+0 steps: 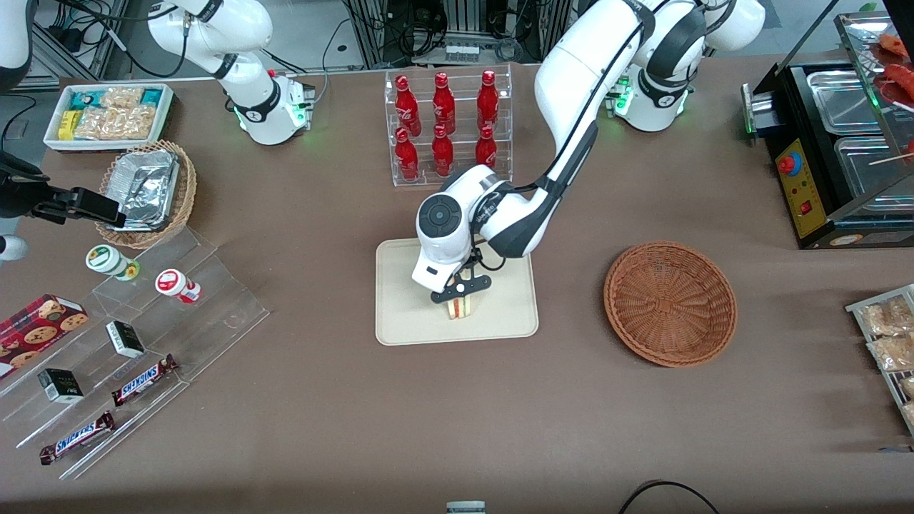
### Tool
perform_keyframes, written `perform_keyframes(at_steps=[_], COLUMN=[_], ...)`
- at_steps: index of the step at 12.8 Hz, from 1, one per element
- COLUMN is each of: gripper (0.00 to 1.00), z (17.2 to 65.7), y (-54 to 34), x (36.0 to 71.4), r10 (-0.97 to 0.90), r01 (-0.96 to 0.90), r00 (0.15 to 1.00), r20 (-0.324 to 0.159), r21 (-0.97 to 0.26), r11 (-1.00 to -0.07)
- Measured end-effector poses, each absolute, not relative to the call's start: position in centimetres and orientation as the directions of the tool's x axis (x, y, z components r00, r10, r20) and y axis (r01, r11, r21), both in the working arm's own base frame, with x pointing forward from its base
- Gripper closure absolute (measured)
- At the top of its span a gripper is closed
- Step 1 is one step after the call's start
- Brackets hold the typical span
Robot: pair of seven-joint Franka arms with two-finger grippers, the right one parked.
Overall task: Place sandwich from basket to tray
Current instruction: 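Lower the sandwich onto the tray and open the left gripper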
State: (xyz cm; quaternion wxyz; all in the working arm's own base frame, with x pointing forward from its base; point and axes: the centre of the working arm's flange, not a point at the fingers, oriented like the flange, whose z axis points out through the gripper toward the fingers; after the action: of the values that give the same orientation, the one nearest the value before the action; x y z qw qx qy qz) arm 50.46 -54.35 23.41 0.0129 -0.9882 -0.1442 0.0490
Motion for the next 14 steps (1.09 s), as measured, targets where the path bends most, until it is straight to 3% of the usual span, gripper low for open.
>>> perform_keyframes(at_steps=[8, 14], gripper=[0.02, 0.0], z=[26.7, 34.9], y=[-54.8, -52.5], x=[51.4, 52.4], r10=[0.29, 0.202], r01=[0.29, 0.202], r00=[0.954, 0.977], r20=[-0.074, -0.071], r21=[-0.008, -0.015], r11=[-0.957, -0.979])
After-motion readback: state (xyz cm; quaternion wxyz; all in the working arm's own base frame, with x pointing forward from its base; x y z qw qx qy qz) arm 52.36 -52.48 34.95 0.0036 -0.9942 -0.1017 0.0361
